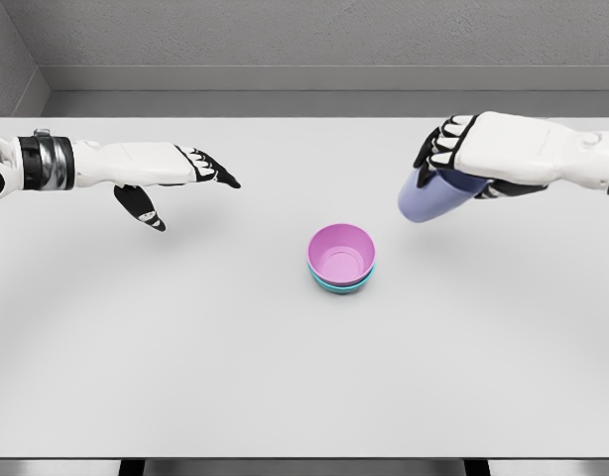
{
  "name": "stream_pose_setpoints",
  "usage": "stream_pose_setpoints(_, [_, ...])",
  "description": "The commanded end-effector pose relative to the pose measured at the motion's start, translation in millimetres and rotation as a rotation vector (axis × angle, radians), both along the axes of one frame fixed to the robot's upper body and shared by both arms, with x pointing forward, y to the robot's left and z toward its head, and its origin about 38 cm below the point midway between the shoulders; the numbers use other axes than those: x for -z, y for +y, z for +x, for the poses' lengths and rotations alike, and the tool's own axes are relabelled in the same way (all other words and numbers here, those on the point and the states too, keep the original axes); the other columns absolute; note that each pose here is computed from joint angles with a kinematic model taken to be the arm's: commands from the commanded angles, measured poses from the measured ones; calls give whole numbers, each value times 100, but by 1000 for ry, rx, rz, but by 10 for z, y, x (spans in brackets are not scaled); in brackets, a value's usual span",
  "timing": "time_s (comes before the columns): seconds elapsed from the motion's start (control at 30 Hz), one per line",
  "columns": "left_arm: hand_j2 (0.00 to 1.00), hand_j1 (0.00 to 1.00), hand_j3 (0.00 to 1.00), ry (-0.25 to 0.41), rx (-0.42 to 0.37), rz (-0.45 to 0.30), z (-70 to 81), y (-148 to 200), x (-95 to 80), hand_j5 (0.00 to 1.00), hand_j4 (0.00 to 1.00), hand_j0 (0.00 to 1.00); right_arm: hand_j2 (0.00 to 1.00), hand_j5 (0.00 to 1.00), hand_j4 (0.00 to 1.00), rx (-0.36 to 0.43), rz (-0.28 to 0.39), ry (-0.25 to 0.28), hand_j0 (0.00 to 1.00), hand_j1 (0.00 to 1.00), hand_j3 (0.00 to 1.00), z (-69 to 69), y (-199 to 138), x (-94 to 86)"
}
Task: Stacking bowl and cup with both arms
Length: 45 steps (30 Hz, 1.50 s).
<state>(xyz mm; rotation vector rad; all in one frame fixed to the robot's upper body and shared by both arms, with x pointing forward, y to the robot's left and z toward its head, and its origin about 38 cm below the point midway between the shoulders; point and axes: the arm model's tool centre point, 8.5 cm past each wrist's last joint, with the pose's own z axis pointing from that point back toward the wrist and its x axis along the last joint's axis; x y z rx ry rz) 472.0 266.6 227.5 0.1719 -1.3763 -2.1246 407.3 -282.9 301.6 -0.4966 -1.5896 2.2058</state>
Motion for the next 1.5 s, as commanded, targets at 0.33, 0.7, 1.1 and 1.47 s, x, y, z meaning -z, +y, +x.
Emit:
stream_pose_setpoints(0.33, [100, 100, 100, 2, -5, -6, 4, 8, -5, 100, 100, 100, 53, 53, 53, -139, 5, -3, 53, 53, 53, -85, 498, 23])
stream_pose_setpoints(0.7, [100, 100, 100, 1, -5, -6, 7, 7, -12, 100, 100, 100, 53, 53, 53, -217, 6, 18, 53, 53, 53, -150, 781, 121])
stream_pose_setpoints(1.1, [100, 100, 100, 0, -8, -7, 7, 17, -16, 100, 100, 100, 53, 53, 53, -226, -23, 49, 53, 53, 53, -152, 863, 326])
stream_pose_setpoints(1.47, [100, 100, 100, 0, -8, -7, 7, 17, -16, 100, 100, 100, 53, 53, 53, -235, -25, 55, 53, 53, 53, -139, 947, 398])
